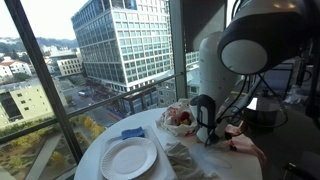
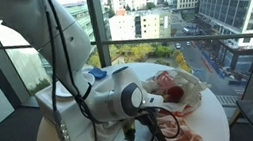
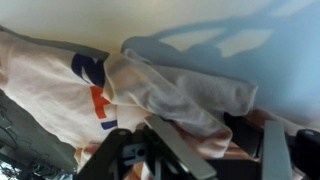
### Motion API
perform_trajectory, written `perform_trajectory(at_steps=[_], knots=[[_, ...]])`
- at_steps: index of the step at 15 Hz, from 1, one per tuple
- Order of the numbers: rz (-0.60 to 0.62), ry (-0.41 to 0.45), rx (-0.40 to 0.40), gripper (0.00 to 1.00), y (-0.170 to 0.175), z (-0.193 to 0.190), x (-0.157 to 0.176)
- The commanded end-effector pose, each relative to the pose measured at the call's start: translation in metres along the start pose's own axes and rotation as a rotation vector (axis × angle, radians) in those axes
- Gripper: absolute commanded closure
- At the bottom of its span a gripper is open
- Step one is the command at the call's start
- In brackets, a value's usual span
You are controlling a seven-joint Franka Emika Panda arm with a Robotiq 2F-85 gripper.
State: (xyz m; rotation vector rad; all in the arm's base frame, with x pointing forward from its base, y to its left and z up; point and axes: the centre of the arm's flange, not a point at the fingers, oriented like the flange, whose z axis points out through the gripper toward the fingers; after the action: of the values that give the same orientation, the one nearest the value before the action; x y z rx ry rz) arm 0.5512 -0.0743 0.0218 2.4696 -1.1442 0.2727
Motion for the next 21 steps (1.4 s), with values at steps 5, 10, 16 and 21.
perform_trajectory(at_steps=[5,10,16,21], knots=[[-0.036,0.020,0.013,0.95,0.010,-0.045,-0.008],[-0.042,0.074,0.031,0.98,0.010,-0.093,0.016],[-0.012,0.242,0.027,0.98,0.043,-0.191,0.065],[0.061,0.272,0.012,0.98,0.083,-0.199,0.079]])
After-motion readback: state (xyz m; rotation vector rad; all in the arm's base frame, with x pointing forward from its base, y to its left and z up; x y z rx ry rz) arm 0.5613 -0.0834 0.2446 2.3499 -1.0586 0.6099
